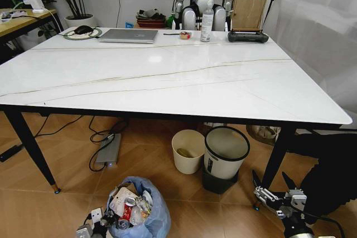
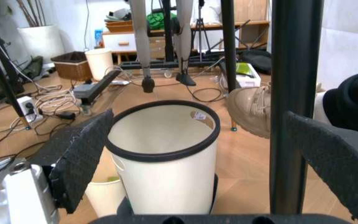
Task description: Pick up the trash bin and place the trash from the table into it.
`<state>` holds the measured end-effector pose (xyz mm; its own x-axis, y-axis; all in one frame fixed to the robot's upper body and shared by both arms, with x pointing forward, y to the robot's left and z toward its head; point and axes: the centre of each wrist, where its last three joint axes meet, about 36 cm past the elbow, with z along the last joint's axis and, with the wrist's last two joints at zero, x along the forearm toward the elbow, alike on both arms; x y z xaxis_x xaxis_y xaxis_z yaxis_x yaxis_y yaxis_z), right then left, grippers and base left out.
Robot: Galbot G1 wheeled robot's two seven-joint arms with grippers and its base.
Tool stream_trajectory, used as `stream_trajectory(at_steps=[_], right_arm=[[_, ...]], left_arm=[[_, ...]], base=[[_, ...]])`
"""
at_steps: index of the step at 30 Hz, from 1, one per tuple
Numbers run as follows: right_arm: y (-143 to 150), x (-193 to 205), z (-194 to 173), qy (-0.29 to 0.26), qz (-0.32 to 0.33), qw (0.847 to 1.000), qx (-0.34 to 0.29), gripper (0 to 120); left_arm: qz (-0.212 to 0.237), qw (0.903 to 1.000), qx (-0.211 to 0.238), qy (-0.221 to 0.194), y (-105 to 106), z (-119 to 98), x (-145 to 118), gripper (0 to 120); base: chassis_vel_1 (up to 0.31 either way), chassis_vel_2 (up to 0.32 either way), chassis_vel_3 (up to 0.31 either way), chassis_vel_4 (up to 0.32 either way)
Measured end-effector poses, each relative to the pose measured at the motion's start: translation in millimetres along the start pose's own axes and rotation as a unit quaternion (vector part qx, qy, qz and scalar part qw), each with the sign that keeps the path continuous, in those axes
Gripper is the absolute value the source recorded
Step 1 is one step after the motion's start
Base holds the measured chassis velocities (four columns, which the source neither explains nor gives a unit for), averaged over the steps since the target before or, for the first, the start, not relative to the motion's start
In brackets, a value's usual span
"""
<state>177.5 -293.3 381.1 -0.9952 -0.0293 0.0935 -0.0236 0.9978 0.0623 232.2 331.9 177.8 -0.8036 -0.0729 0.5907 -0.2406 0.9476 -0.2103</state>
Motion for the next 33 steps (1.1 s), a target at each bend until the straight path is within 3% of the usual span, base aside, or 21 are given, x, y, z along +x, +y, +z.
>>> stream_trajectory(at_steps=[11,15,25,33], right_arm=[[0.0,0.0,0.0,0.0,0.0,1.0,0.0,100],[0.0,0.0,0.0,0.0,0.0,1.0,0.0,100],[0.0,0.0,0.0,0.0,0.0,1.0,0.0,100],[0.0,0.0,0.0,0.0,0.0,1.0,0.0,100]], left_arm=[[-0.002,1.0,0.0,0.004,1.8,-1.9,-1.3,0],[-0.001,1.0,0.0,0.003,0.8,-2.9,-1.4,7],[0.007,1.0,-0.004,-0.004,-0.8,-8.2,0.3,42],[0.021,0.9995,-0.021,-0.013,0.1,-17.7,24.4,71]], base=[[0.0,0.0,0.0,0.0],[0.0,0.0,0.0,0.0],[0.0,0.0,0.0,0.0],[0.0,0.0,0.0,0.0]])
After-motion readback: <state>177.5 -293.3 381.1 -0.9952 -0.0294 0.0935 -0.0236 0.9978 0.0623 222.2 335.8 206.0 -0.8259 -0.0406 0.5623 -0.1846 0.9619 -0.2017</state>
